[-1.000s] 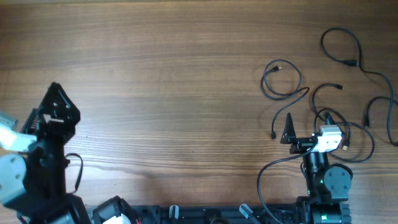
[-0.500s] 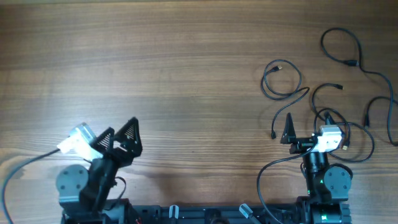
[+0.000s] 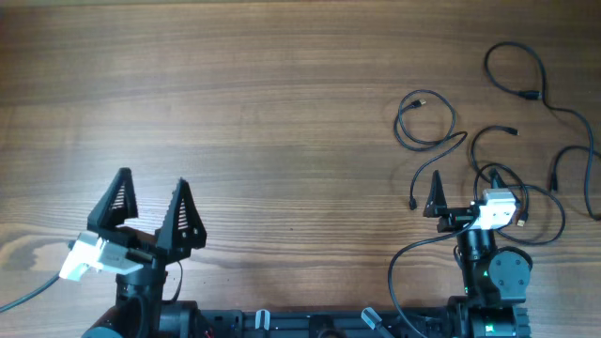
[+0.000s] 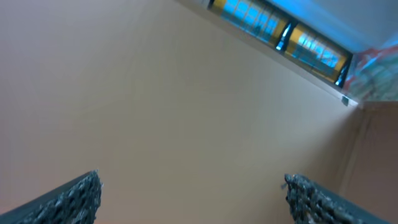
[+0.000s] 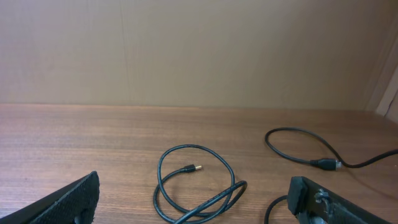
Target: Untangle cables
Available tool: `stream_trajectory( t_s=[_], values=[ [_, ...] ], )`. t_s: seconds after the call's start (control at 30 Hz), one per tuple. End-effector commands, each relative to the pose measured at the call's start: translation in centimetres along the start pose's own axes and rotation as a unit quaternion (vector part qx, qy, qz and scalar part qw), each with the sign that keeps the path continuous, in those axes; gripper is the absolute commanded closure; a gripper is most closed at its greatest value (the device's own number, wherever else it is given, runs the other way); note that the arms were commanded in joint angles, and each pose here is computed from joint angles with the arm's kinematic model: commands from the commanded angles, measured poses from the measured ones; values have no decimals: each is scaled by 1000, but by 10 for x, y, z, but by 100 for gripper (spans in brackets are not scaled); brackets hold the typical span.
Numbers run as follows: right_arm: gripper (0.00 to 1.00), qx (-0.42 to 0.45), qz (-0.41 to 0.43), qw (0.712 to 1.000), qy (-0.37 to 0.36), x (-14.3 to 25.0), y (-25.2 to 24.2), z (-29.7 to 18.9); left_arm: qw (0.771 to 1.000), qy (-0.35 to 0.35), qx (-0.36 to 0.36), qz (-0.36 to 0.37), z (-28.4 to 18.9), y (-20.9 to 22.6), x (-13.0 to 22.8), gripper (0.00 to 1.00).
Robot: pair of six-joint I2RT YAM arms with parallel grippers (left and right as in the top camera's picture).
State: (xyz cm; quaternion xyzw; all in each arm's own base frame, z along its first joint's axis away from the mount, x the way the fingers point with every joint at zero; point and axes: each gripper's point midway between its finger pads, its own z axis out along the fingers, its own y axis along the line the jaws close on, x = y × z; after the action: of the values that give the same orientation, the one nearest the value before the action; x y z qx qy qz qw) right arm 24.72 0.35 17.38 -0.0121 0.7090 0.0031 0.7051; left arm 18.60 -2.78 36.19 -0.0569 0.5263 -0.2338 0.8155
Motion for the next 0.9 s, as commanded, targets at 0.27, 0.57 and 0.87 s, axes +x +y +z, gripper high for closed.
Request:
stream_trajectory(
  t_s=[0.27, 0.57, 0.87],
  values=[
    [0, 4, -5, 1000, -6, -2, -1, 0, 999, 23, -21, 24, -5, 45, 89, 0],
    [0, 4, -6, 1000, -5, -2, -1, 0, 960, 197, -197, 41, -41, 119, 173, 0],
    [0, 4, -5, 1000, -6, -2, -1, 0, 960, 196, -197, 43, -41, 118, 173, 0]
  ],
)
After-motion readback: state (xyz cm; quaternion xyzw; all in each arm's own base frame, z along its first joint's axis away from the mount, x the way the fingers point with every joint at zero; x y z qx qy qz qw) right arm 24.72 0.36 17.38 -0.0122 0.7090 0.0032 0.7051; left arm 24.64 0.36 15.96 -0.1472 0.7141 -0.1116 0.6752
